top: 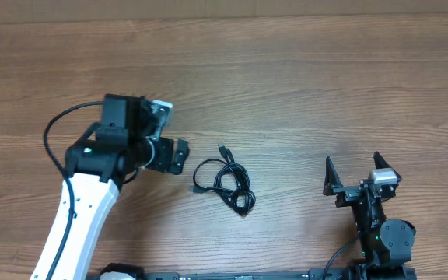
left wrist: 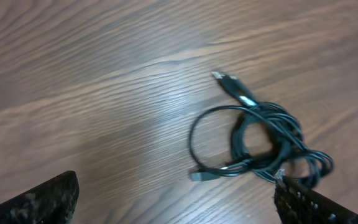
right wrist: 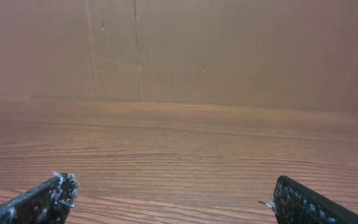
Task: Untangle cables
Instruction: 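Move the left gripper forward over the black cable bundle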
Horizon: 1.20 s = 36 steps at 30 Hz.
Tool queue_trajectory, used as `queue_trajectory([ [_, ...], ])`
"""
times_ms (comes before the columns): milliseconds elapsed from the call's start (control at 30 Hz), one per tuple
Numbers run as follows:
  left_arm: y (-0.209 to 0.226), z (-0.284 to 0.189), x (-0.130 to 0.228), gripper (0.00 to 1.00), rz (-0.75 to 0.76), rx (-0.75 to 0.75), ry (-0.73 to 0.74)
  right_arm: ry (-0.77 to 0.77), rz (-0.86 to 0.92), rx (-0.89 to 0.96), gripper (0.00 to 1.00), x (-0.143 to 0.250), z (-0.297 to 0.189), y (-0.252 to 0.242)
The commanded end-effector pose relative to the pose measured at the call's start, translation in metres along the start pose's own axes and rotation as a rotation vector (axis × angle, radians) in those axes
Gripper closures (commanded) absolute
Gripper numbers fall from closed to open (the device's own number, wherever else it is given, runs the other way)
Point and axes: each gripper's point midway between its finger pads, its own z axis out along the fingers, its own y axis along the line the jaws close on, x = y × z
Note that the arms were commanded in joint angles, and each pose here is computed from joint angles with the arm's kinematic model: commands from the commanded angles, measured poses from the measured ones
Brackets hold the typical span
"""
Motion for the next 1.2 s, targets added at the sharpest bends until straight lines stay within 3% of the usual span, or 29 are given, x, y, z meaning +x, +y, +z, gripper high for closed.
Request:
queue_trajectory([
  [0,-0.02,-0.002,-0.013,0.0,0.08,0.046,-0.025,-0.005,0.004,0.016,0.0,0.001,0.0,-0.003],
  [600,-0.029,0.0,-0.022,0.0,0.109,0.058,-0.056,-0.005,0.003,0.016,0.0,0.001,0.0,-0.003],
  [833,-0.054,-0.004,-0.034,0.0,0.054,0.209,-0.106,-0.005,0.003,0.016,0.0,0.002,0.0,-0.003],
  [1033,-0.059,-0.005,-0.035,0.0,0.058,0.235,-0.114,-0.005,0.004,0.016,0.0,0.001,0.0,-0.003],
  [1167,-0.065,0.001,-0.026,0.06,0.048,0.261,-0.067,-0.005,0.003,0.016,0.0,0.001,0.0,-0.003],
])
